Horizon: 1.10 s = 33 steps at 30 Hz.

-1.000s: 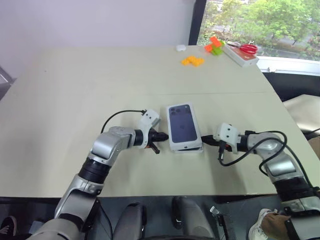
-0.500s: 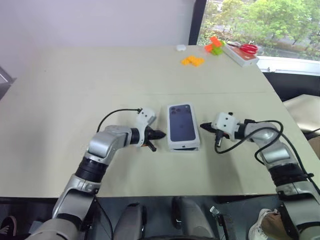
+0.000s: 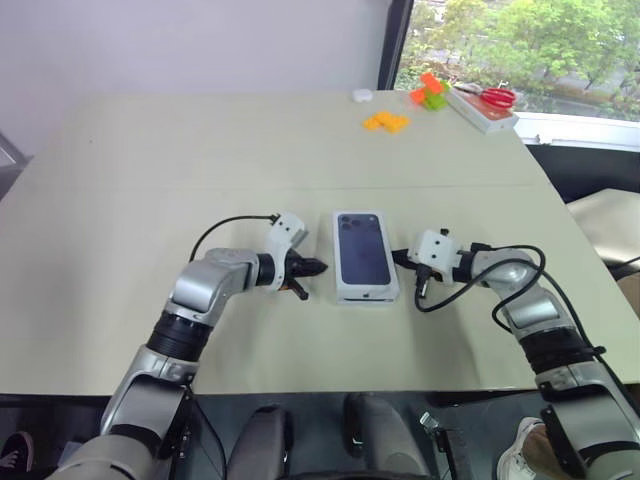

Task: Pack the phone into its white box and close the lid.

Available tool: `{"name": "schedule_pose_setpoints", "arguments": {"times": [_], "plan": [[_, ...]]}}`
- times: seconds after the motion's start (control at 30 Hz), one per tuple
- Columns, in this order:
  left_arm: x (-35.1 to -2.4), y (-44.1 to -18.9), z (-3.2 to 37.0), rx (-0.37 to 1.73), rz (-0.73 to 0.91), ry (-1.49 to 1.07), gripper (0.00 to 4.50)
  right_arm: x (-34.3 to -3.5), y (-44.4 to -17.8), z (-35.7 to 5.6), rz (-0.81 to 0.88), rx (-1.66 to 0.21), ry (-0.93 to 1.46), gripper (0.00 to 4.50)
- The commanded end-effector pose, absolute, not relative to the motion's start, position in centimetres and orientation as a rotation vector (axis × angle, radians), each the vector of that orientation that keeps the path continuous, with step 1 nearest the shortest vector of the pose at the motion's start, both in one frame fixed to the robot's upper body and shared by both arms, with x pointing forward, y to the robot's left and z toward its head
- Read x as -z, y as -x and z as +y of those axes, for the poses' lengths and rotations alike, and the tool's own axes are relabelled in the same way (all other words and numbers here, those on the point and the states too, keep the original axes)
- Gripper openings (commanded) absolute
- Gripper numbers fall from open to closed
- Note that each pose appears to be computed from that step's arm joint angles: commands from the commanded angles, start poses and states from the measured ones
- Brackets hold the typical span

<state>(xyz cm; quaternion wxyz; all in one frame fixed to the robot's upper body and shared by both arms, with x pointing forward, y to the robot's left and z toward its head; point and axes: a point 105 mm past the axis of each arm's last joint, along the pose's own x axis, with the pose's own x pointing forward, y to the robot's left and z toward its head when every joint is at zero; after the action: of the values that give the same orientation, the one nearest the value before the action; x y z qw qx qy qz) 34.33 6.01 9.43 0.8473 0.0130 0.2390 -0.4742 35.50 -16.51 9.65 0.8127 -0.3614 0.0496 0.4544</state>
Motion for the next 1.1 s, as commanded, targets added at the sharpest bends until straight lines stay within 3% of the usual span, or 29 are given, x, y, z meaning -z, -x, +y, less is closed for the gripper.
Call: {"name": "schedule_pose_setpoints", "arguments": {"times": [0.03, 0.27, 0.7, 1.1], "plan": [[-11.3, -35.0, 6.0, 1.002, 0.432, -0.033, 0.00, -11.5, -35.7, -14.9, 0.020, -0.987, 0.758, 0.02], [-11.3, -35.1, 6.1, 1.000, 0.432, -0.033, 0.00, -11.7, -35.4, -12.8, -0.027, -1.024, 0.739, 0.02], [-11.9, -34.4, 7.5, 1.028, 0.444, -0.014, 0.00, -12.7, -35.2, -16.5, 0.022, -0.987, 0.802, 0.02], [-13.1, -36.8, 8.8, 0.938, 0.380, 0.037, 0.00, -12.9, -35.8, -15.6, -0.007, -0.960, 0.779, 0.02]]}}
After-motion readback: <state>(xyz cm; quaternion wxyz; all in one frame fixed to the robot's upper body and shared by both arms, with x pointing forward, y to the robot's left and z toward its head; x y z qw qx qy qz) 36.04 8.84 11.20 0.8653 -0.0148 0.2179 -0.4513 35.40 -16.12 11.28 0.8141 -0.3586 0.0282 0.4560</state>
